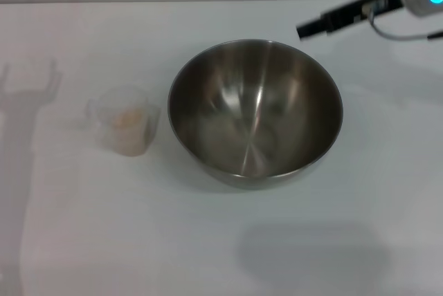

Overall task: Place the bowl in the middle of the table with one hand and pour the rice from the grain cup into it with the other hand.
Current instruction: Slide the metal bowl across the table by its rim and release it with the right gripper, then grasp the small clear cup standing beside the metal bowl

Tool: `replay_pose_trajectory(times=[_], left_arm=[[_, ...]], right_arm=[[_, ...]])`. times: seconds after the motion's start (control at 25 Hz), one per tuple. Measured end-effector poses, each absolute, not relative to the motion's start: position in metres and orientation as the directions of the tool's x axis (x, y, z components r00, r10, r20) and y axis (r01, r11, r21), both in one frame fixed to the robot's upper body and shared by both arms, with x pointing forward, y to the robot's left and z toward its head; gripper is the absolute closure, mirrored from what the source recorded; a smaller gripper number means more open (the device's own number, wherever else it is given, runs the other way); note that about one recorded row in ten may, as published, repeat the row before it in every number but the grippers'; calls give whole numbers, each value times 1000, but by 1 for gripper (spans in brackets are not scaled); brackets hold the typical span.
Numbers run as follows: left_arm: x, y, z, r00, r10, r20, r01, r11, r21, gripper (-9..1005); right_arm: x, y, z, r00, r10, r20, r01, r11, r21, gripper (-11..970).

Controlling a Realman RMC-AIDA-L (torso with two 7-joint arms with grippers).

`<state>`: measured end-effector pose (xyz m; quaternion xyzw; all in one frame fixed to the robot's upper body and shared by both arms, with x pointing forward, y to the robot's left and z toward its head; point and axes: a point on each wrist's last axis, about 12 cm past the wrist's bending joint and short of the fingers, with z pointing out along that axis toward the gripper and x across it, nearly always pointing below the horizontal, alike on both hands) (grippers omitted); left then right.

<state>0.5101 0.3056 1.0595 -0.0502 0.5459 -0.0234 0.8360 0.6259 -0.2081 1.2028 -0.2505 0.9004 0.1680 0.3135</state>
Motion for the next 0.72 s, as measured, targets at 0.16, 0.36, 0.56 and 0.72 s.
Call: replay_pose_trajectory(times=[0.16, 0.36, 0.56, 0.72], left_arm=[[509, 306, 1060, 410, -93, -907, -17, 994, -109, 133], [508, 306, 1060, 408, -92, -908, -15, 994, -108, 132], [506, 304, 1058, 401, -93, -911, -2, 995, -102, 133], [500, 304, 1055, 397, -92, -913, 8, 995, -97, 133]], right_arm=[[632, -206, 1222, -580, -340, -740, -564, 824, 63, 431], [638, -196, 1228, -371, -341, -864, -536, 838, -101, 431], [634, -181, 1227, -41, -291, -956, -412, 876, -249, 432], [623, -176, 1212, 200, -248, -948, -273, 915, -297, 432]])
